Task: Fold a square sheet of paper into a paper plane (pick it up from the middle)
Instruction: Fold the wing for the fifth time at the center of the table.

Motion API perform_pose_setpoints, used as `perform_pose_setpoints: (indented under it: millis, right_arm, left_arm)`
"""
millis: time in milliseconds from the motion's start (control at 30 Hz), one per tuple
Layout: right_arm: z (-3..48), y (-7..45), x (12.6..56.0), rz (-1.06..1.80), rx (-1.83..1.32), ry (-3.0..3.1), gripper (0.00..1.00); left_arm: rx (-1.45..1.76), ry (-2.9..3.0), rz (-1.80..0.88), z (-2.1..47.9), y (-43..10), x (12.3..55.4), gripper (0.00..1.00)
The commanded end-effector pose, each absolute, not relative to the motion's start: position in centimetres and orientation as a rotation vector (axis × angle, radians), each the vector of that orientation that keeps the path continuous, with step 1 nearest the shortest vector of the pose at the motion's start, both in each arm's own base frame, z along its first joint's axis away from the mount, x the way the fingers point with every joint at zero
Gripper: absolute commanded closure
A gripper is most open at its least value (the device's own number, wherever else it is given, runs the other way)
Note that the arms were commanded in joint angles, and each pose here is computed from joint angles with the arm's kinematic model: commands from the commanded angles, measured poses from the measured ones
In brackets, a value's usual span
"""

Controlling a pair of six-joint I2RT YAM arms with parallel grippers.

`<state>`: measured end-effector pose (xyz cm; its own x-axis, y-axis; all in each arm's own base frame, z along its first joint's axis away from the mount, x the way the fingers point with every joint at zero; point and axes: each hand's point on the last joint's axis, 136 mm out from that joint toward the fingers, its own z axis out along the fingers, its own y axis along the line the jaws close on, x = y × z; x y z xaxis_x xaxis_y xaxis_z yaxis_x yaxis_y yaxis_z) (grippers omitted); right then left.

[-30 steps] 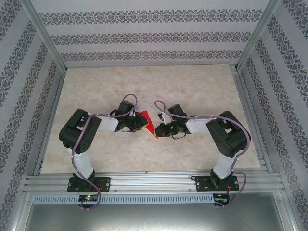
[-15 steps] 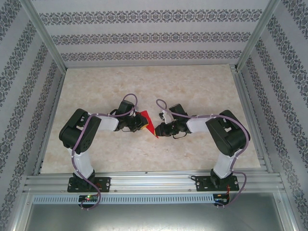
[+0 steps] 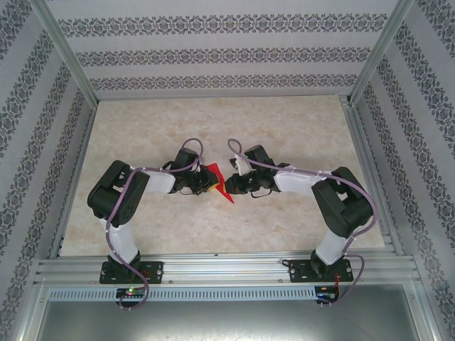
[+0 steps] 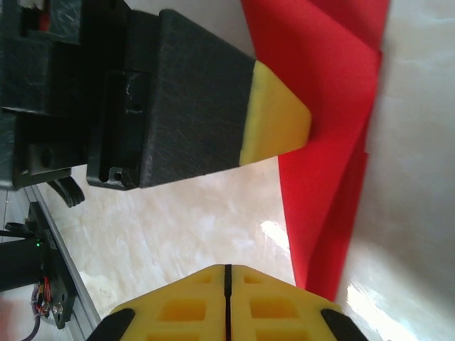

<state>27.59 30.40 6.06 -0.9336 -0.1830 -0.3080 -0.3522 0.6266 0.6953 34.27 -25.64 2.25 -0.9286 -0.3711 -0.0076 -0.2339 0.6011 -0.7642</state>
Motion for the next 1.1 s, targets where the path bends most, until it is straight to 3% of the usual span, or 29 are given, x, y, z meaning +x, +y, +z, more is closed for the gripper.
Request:
perform_pose_setpoints:
  millis: [0,600,1067]
  right_arm:
    - [4.4,30.6,27.1,1.173,-0.434,2.715,0.95]
    - [0.9,29.3,26.7,1.166,-0.374,2.800,0.95]
    - [5.3,28.6,26.2,1.218,-0.362,2.703,0.88]
  left_arm:
    - [-0.506,2.725,-1.179,0.6,-25.6,33.5,0.84]
    - [-0.516,2.741,-1.168,0.0,-25.4,33.2,0.84]
    - [-0.514,2.741,-1.168,0.0,-25.3,33.1,0.84]
